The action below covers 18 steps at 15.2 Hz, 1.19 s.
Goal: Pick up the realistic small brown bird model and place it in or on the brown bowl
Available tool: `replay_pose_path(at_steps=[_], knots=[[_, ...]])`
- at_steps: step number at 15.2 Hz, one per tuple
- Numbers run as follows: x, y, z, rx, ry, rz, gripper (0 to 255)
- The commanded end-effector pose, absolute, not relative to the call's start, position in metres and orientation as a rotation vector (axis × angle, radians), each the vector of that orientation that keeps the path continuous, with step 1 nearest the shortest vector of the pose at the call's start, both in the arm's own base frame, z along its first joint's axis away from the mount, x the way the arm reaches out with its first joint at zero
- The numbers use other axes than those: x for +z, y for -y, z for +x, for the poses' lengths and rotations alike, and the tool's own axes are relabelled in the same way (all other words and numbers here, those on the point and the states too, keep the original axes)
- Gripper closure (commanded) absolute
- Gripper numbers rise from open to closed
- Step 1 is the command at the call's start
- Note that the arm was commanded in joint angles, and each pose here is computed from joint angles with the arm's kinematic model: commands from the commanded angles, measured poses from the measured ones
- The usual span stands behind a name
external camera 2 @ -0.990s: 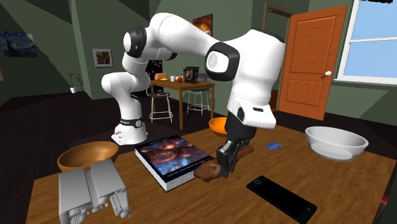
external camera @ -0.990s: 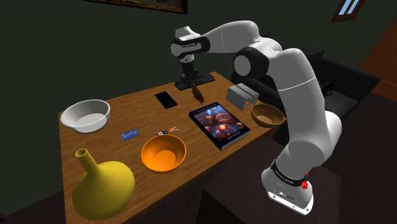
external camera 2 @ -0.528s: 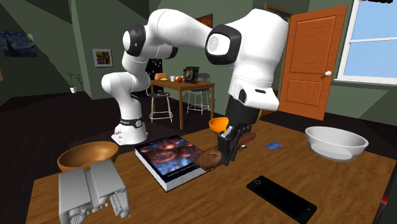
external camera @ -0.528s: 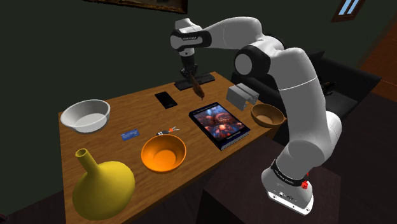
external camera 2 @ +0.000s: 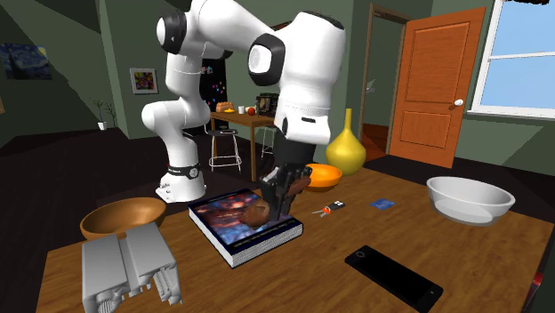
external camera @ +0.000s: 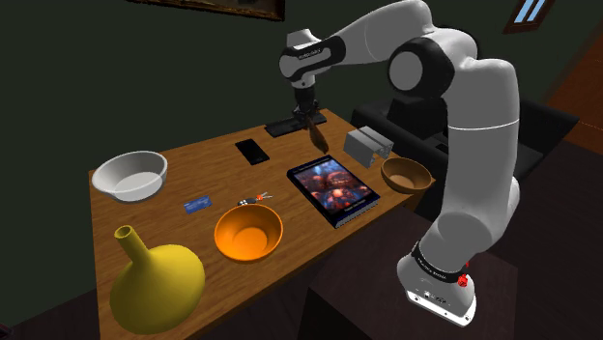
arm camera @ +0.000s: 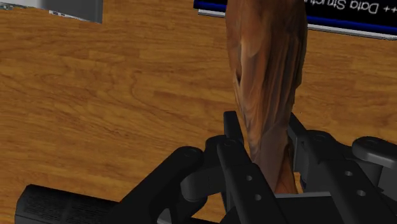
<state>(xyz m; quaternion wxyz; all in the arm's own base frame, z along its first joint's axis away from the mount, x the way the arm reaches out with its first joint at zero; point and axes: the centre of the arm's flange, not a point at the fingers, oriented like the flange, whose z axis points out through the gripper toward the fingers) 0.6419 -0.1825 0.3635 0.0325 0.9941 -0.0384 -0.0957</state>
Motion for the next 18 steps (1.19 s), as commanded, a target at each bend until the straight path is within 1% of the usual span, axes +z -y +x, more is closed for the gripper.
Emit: replay_pose_path(at_steps=[1,18], knots=[[0.365,0.191,0.616,-0.294,0.118,3.061,255],[0.367,0.256,0.401,-0.294,0.118,3.061,255]])
